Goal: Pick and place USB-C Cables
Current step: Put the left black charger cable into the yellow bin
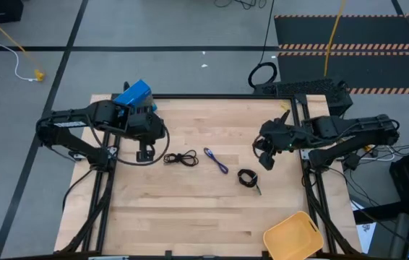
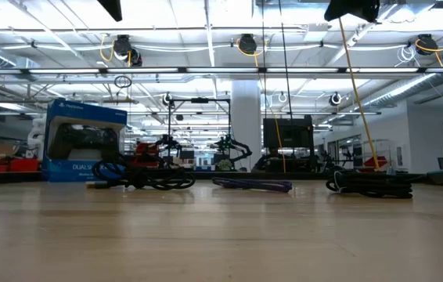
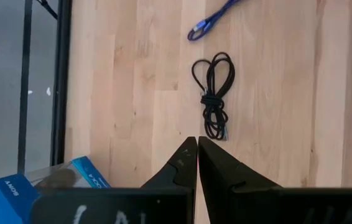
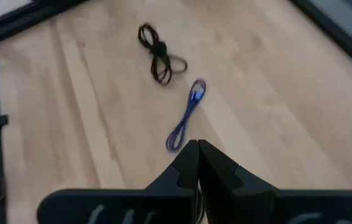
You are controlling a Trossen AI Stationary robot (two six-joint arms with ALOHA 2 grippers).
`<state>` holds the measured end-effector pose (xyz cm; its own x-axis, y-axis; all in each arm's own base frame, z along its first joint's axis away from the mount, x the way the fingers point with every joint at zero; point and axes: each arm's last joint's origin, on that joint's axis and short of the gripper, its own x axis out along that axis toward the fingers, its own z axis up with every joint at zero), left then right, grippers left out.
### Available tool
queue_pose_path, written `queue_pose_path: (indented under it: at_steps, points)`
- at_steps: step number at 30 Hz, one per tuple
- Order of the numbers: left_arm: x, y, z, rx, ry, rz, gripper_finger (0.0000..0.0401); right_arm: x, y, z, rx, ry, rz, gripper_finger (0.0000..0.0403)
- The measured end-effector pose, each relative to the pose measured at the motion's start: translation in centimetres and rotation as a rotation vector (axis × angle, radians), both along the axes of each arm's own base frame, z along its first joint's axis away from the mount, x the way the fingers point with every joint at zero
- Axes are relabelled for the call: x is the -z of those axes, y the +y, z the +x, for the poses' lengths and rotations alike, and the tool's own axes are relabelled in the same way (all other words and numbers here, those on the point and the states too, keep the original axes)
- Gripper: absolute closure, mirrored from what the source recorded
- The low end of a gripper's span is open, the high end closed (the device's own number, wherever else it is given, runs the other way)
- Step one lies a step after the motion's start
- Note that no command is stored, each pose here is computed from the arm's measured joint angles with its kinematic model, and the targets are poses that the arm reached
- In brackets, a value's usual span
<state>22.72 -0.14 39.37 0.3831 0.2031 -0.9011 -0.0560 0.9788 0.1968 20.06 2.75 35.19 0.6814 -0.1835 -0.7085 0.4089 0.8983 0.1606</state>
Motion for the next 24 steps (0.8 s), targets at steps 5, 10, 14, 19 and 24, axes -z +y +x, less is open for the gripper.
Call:
queue_pose_path:
  at_steps: [5, 10, 14, 19, 24]
  points:
    - [2.3, -0.1, 0.6, -0.016, 0.044, -0.033, 0.0377, 2.8, 1.6, 1.2, -0.039, -0.088, -0.031, 0.0403]
    - [4.5, -0.2, 0.9, -0.023, 0.094, -0.051, 0.0361, 6.0, 3.0, 1.7, -0.053, -0.146, 0.028, 0.0403]
    - [6.0, -0.2, 1.2, -0.025, 0.103, -0.052, 0.034, 8.0, 3.9, 1.6, -0.079, -0.171, 0.051, 0.0403]
    - [7.3, -0.3, 1.9, -0.015, 0.065, -0.069, 0.0313, 9.4, 4.3, 1.4, -0.099, -0.164, 0.052, 0.0403]
    - [7.8, -0.2, 2.4, -0.016, 0.033, -0.073, 0.0293, 9.7, 4.4, 1.2, -0.113, -0.151, 0.035, 0.0403]
